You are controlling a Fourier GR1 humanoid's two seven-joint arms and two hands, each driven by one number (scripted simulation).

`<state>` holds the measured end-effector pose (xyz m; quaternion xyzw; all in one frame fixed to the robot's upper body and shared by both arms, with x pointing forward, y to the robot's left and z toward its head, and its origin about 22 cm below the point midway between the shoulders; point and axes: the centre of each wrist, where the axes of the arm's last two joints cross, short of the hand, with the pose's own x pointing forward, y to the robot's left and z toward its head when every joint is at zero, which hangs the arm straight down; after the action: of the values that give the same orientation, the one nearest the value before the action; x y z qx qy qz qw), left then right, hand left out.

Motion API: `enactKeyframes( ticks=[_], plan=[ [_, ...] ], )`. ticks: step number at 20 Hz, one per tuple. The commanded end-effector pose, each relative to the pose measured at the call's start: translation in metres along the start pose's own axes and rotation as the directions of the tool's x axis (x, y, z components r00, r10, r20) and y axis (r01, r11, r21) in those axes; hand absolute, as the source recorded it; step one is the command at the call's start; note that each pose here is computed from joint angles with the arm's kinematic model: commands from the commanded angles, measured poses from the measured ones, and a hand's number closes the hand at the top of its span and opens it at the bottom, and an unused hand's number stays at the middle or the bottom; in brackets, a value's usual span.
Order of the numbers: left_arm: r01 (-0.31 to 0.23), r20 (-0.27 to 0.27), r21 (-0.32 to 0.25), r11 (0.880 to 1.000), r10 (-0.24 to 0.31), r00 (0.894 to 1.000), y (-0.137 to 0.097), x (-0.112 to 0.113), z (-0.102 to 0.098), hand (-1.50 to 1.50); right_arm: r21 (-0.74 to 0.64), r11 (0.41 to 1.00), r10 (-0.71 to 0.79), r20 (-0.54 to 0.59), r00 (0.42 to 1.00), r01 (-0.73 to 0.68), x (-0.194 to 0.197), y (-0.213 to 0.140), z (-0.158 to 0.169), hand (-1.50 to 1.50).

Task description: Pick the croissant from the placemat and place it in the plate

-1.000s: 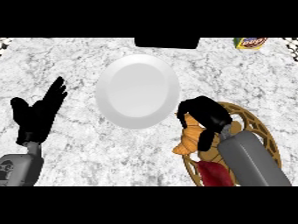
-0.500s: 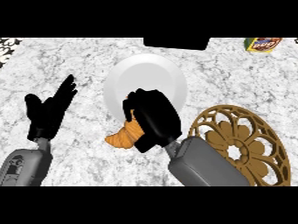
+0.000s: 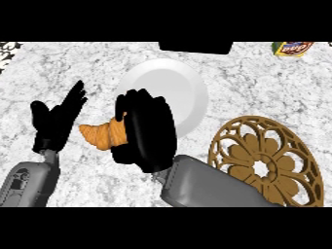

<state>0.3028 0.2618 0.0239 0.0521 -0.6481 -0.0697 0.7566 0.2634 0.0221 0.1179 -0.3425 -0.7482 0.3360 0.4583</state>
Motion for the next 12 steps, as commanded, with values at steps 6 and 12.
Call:
enactKeyframes(
  ticks=[6,12],
  plan=[
    [-0.002,0.015,0.029,1.0,0.002,1.0,0.008,-0.01,0.006,0.0,-0.103,0.995,-0.038,-0.181,0.983,0.02,-0.001,0.019,-0.041,1.5],
    [-0.021,0.009,0.04,0.999,0.021,1.0,0.016,-0.005,0.007,0.0,-0.081,0.997,-0.012,-0.199,0.98,-0.004,-0.033,0.036,-0.064,1.5]
  ],
)
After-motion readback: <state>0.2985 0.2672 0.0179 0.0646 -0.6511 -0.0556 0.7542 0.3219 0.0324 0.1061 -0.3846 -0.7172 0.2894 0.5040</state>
